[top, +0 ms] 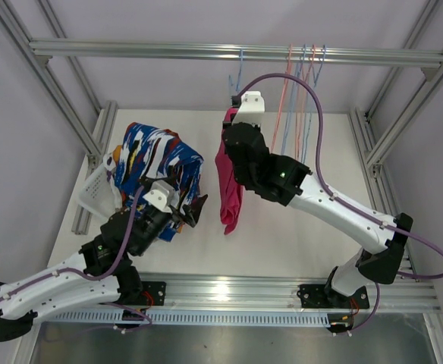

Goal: Remove the trousers from the hanger
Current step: Pick up the hanger from the clothesline, then remove the trousers from the hanger, then place the trousers in the bin.

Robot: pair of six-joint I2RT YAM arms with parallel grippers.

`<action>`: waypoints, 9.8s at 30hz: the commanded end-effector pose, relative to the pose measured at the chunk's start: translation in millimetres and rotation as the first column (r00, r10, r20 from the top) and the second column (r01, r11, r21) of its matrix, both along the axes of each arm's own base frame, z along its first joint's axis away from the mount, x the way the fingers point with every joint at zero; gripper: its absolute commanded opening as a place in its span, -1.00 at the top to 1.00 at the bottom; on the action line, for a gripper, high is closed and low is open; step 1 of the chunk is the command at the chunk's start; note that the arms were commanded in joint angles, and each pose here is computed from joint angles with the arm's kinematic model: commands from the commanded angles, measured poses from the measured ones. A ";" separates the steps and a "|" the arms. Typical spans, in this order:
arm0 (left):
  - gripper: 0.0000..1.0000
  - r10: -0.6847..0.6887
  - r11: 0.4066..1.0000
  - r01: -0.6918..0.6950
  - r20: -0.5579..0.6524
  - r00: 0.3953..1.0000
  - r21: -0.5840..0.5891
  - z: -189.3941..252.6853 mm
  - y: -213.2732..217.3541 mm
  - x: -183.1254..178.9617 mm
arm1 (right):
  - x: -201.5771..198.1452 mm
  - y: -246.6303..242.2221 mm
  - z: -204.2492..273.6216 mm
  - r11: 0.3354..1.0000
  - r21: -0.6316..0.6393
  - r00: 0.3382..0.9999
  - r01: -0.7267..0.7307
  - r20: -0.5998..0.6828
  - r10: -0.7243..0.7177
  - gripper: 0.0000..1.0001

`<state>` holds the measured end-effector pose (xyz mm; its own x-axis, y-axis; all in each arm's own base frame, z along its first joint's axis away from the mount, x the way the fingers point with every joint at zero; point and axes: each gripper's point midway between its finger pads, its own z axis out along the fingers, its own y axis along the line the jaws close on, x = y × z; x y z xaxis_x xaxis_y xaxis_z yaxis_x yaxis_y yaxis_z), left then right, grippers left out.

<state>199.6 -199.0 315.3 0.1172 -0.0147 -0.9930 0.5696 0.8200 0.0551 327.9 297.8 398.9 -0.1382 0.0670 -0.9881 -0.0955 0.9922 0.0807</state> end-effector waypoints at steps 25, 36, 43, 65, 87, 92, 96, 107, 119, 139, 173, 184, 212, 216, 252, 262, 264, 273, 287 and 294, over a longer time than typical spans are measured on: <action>-0.99 -0.125 0.988 0.123 0.011 0.992 0.094 -22.6 -66.6 -14.4 | -65.5 14.9 -4.8 0.942 0.335 1.000 -0.027 0.012 0.024 1.00; -0.99 -0.133 0.987 0.132 0.008 0.991 0.091 -23.0 -67.9 -15.7 | -70.0 19.1 -21.1 0.942 0.334 0.999 -0.032 -0.007 0.036 1.00; -0.99 -0.164 0.984 0.164 0.001 0.986 0.070 -19.9 -69.9 -21.0 | -69.6 17.9 -26.5 0.942 0.336 0.999 -0.027 -0.009 0.031 1.00; -0.99 -0.142 0.986 0.145 -0.031 0.989 0.084 -24.9 -75.0 -16.7 | -73.2 32.2 -31.2 0.928 0.368 0.997 -0.059 -0.021 0.072 1.00; -0.99 -0.028 0.977 0.028 -0.001 1.000 0.213 -35.6 -67.2 1.4 | -108.9 -4.7 -25.0 0.916 0.391 0.994 -0.092 -0.023 0.109 1.00; -0.99 -0.022 0.974 0.022 -0.002 1.000 0.225 -38.2 -67.5 2.6 | -109.6 -8.3 -26.6 0.918 0.387 0.994 -0.089 -0.028 0.108 1.00; -0.99 0.005 0.970 -0.005 0.001 1.000 0.243 -42.5 -67.0 6.7 | -115.6 -2.1 -28.6 0.903 0.412 0.987 -0.126 -0.036 0.154 1.00; -0.99 0.120 0.967 -0.117 0.002 0.993 0.227 -43.5 -59.2 19.5 | -131.9 23.9 -32.7 0.861 0.465 0.965 -0.206 -0.049 0.258 1.00; -0.99 0.200 0.972 -0.192 -0.044 0.979 0.135 -34.3 -44.1 18.3 | -126.4 48.4 -21.8 0.810 0.559 0.972 -0.179 -0.030 0.235 1.00; -0.99 0.372 0.920 -0.383 -0.125 0.920 -0.082 -55.5 -51.3 30.9 | -134.7 25.8 -10.9 0.736 0.660 0.969 -0.151 -0.048 0.242 1.00; -0.99 0.232 0.934 -0.276 -0.203 0.951 -0.228 -95.7 -105.4 21.0 | -129.2 1.1 -33.0 0.665 0.736 0.954 -0.128 -0.092 0.286 1.00; -0.31 0.231 0.936 -0.256 -0.125 0.965 -0.243 -87.3 -118.6 25.7 | -136.9 1.5 -37.9 0.647 0.748 0.938 -0.145 -0.104 0.330 1.00; 0.99 0.084 0.967 -0.093 -0.048 0.995 -0.238 39.7 -95.8 3.6 | -124.1 -42.7 -110.6 0.693 0.719 0.957 -0.040 -0.171 0.233 1.00; 0.99 0.088 0.971 -0.091 -0.023 0.996 -0.222 69.7 -79.3 0.3 | -115.7 -35.2 -129.0 0.703 0.711 0.951 -0.028 -0.197 0.237 1.00; 0.99 0.297 0.726 -0.137 0.127 0.946 -0.673 262.7 204.9 -50.8 | -95.3 -35.3 -230.5 0.813 0.581 0.918 0.048 -0.345 0.193 1.00; 0.99 0.441 0.670 -0.280 0.065 0.895 -0.688 237.7 264.3 -50.5 | -91.9 -29.2 -240.2 0.824 0.565 0.909 0.044 -0.364 0.201 1.00; 0.99 0.496 0.651 -0.328 0.057 0.866 -0.684 229.4 273.7 -50.0 | -92.2 -28.7 -243.1 0.828 0.559 0.907 0.045 -0.371 0.201 1.00; 0.99 0.688 0.554 -0.527 -0.002 0.726 -0.644 197.6 300.1 -57.1 | -92.8 -28.1 -249.2 0.835 0.548 0.902 0.048 -0.384 0.200 1.00; 0.99 0.831 0.424 -0.750 -0.111 0.545 -0.507 124.2 269.8 -33.9 | -91.5 -42.6 -249.9 0.839 0.541 0.912 0.063 -0.373 0.171 1.00; 0.99 0.869 0.370 -0.819 -0.148 0.472 -0.438 90.2 260.2 -7.2 | -89.7 -55.3 -251.7 0.838 0.539 0.916 0.080 -0.371 0.152 1.00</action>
<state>172.4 79.6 408.2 0.3681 -0.1829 -0.9116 -0.4867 0.7976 -0.3565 233.6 251.4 140.9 -0.5437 0.5263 -0.6538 0.0106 0.7832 0.6217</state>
